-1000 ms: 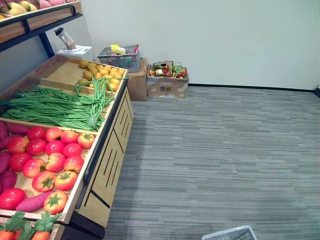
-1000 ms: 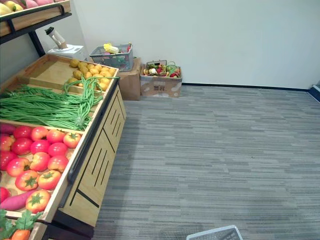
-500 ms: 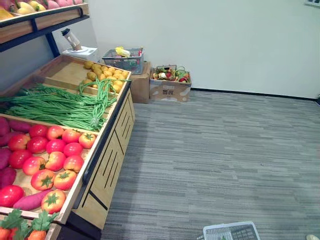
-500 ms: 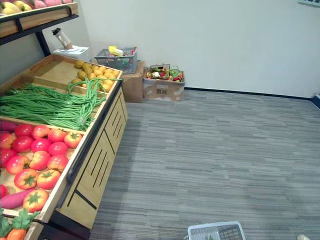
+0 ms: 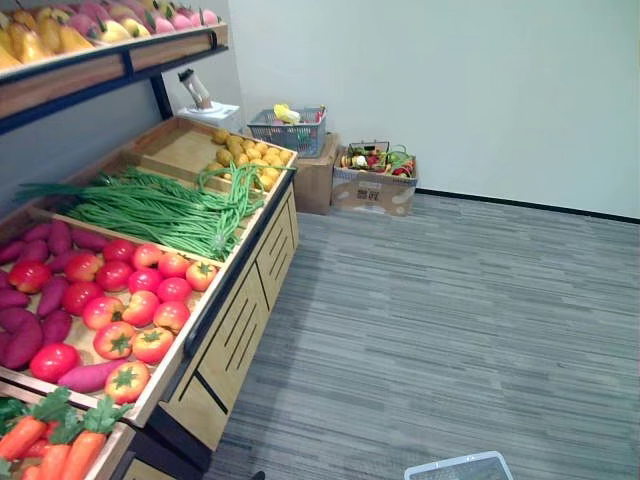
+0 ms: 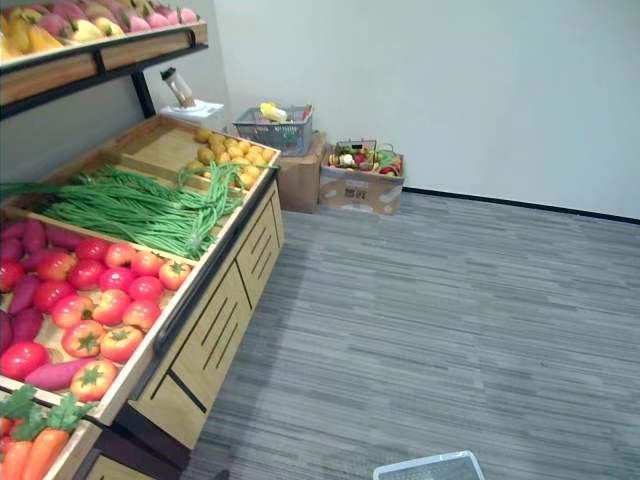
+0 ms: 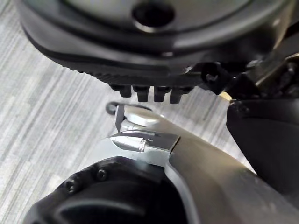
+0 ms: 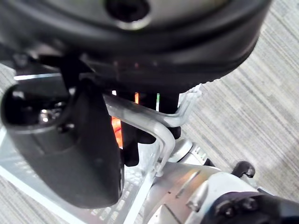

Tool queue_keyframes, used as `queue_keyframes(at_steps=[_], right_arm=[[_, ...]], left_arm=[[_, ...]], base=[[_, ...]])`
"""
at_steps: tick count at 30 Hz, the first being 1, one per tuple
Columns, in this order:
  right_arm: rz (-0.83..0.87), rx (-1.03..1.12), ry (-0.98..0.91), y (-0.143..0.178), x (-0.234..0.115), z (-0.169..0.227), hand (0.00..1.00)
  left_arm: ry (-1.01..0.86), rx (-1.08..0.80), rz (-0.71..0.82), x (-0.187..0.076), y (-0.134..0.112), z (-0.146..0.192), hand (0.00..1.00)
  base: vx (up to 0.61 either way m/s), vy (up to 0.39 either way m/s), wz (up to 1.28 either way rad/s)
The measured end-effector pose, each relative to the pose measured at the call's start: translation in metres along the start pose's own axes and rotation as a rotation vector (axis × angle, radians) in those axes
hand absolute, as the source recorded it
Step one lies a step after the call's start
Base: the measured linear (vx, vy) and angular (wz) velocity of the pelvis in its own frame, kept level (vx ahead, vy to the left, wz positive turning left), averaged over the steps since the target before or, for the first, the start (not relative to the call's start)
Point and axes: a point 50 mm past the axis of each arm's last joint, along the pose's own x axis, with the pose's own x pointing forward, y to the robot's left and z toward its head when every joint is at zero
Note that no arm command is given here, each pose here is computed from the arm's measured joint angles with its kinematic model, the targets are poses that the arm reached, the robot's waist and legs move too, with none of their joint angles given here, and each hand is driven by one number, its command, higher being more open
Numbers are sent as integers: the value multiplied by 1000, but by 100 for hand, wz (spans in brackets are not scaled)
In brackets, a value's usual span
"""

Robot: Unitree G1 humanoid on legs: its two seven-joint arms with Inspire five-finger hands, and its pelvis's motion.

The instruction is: Pick vegetable in the basket

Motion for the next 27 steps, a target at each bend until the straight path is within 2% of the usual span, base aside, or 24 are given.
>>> queue_keyframes(at_steps=[3, 10, 14, 27], right_arm=[[20, 19, -23, 6, 1, 1, 0], [35, 74, -25, -1, 0, -9, 0], [32, 72, -13, 0, 0, -12, 0], [37, -49, 5, 5, 1, -6, 0]], left_arm=[[13, -26, -3, -1, 3, -6, 100], [54, -72, 6, -1, 7, -7, 100], [34, -63, 19, 0, 7, 1, 100], [45, -34, 37, 0, 9, 1, 100]], base=[[62, 100, -48], [157, 32, -2], [127, 13, 5], [-15, 14, 4]])
